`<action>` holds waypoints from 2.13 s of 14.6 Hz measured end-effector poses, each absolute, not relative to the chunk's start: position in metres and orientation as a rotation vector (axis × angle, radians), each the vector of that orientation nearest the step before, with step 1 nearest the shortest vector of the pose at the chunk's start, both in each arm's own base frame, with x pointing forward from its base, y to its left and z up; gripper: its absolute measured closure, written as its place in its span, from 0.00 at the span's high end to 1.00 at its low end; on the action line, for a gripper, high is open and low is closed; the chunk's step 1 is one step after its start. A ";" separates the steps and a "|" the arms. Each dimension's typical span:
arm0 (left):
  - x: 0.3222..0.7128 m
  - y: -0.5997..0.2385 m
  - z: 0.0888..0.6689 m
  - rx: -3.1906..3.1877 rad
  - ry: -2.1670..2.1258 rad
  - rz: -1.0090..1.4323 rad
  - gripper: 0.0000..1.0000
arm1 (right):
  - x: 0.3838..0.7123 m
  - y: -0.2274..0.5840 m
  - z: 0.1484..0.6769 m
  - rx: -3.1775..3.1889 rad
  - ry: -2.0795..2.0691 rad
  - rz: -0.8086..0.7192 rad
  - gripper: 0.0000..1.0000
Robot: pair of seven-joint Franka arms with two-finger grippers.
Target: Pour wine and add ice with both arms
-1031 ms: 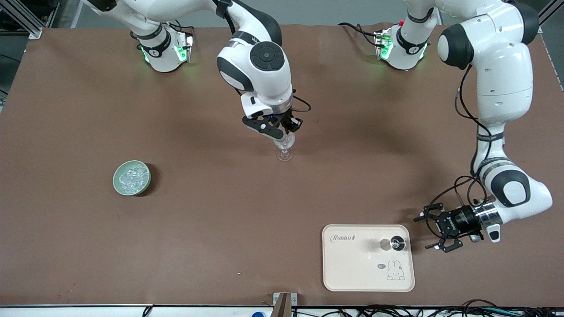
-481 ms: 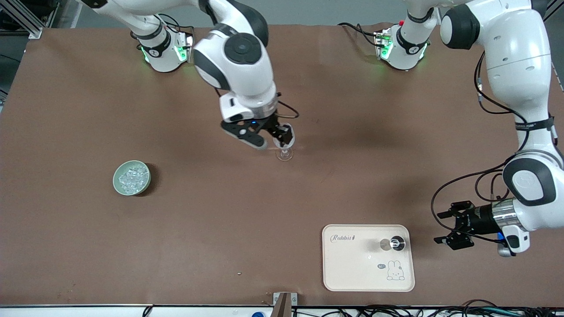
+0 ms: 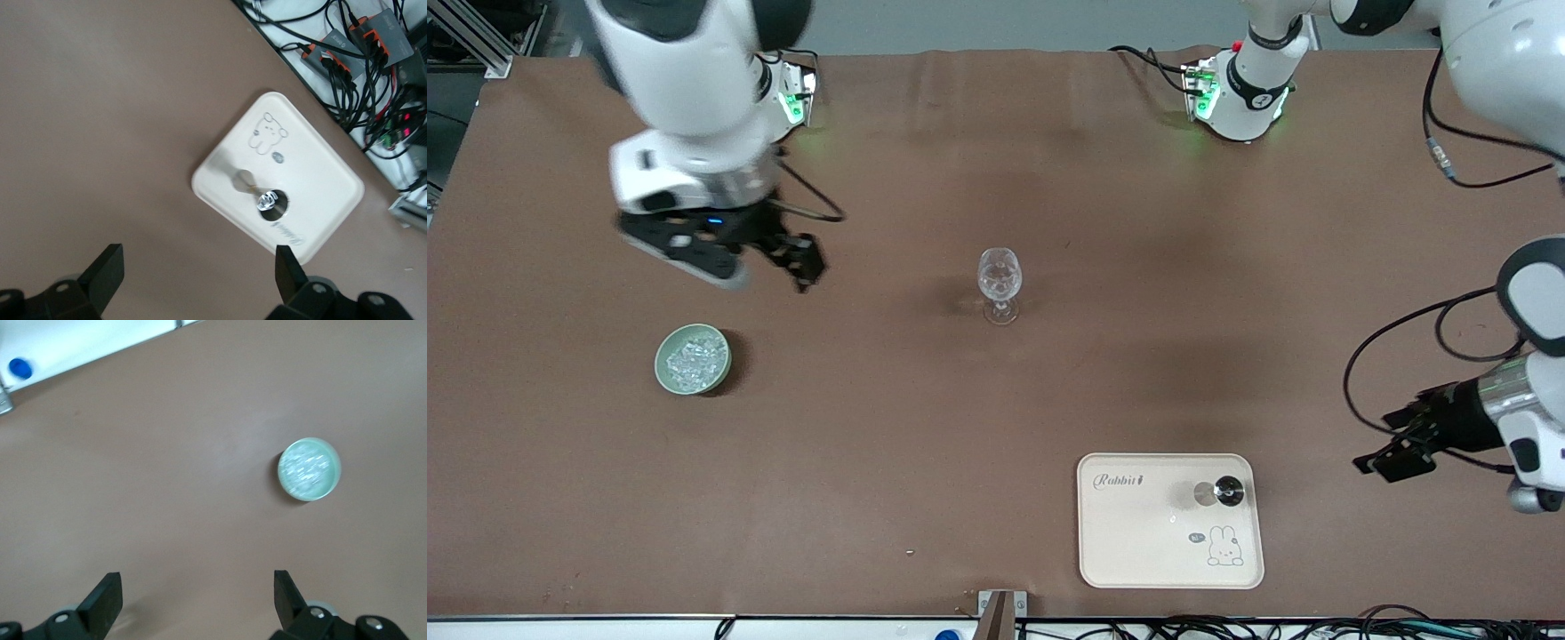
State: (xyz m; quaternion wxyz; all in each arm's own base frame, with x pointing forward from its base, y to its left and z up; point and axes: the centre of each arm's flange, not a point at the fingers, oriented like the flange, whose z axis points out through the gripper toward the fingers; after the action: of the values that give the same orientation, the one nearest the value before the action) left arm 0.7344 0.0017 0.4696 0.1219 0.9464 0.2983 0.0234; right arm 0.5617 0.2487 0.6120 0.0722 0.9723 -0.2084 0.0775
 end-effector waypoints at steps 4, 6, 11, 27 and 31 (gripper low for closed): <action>0.714 0.007 0.520 2.970 0.411 0.169 1.00 | 0.578 0.132 0.640 2.953 -0.505 0.159 1.00; 0.705 -0.013 0.534 3.057 0.172 0.170 1.00 | 0.580 0.068 0.649 2.976 -0.427 0.109 1.00; 0.682 -0.052 0.553 3.102 -0.107 0.176 1.00 | 0.559 -0.032 0.661 3.042 -0.335 0.068 1.00; 0.582 -0.039 0.616 3.106 -0.164 0.164 1.00 | 0.541 -0.055 0.682 3.084 -0.192 0.128 1.00; 0.576 -0.033 0.610 3.108 -0.149 0.139 1.00 | 0.541 -0.054 0.681 3.088 -0.191 0.129 1.00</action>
State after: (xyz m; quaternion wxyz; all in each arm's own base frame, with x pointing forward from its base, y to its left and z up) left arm 0.5763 -0.0328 0.6095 0.0136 0.9978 -0.0478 0.0447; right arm 0.5413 -0.0544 0.6815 0.0227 0.9970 -0.0616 0.0415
